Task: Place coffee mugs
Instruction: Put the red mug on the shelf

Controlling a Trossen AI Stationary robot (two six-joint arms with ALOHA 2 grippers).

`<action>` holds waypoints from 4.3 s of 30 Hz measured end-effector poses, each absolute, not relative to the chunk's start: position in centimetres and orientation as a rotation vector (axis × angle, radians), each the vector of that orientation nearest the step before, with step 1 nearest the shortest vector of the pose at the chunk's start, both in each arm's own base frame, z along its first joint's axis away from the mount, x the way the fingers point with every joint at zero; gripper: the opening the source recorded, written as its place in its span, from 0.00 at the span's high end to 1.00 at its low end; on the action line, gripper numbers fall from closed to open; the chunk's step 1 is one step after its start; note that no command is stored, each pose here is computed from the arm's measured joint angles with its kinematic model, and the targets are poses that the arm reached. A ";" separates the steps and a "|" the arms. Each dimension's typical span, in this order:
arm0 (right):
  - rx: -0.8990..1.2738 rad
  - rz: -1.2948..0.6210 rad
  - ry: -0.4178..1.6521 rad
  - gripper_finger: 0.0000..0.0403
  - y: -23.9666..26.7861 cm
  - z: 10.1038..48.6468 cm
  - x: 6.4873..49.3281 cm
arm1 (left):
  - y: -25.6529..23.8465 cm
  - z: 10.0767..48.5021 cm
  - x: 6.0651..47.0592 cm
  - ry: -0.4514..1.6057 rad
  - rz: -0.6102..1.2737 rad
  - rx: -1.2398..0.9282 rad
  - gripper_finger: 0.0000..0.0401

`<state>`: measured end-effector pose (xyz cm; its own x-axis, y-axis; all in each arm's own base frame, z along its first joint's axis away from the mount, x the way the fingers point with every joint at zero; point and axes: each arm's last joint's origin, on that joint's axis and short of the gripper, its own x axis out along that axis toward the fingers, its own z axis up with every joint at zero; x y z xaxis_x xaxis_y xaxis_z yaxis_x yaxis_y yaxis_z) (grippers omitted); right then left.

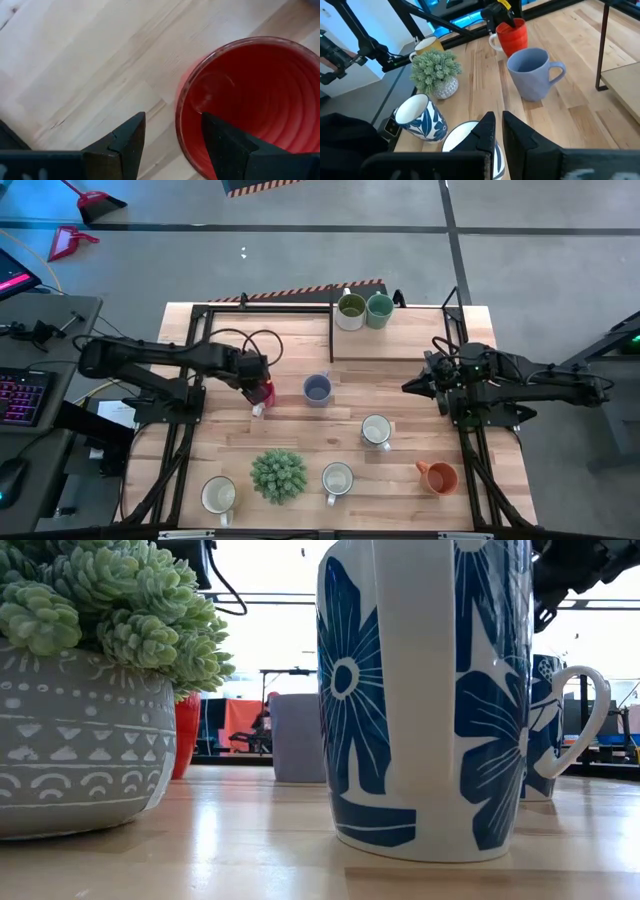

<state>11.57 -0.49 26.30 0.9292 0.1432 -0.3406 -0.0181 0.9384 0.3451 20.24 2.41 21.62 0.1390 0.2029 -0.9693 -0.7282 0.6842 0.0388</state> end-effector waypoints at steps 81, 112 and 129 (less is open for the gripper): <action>0.261 0.011 0.370 0.96 -0.4 26.0 8.2 | 5.5 28.1 47.6 1.061 0.491 -0.495 0.96; 0.258 0.034 0.372 0.96 -0.3 26.0 8.2 | 0.8 23.5 48.6 1.241 0.473 -0.371 0.96; 0.260 0.050 0.372 0.96 -0.3 26.0 8.2 | -3.1 20.7 48.7 1.367 0.418 -0.322 0.96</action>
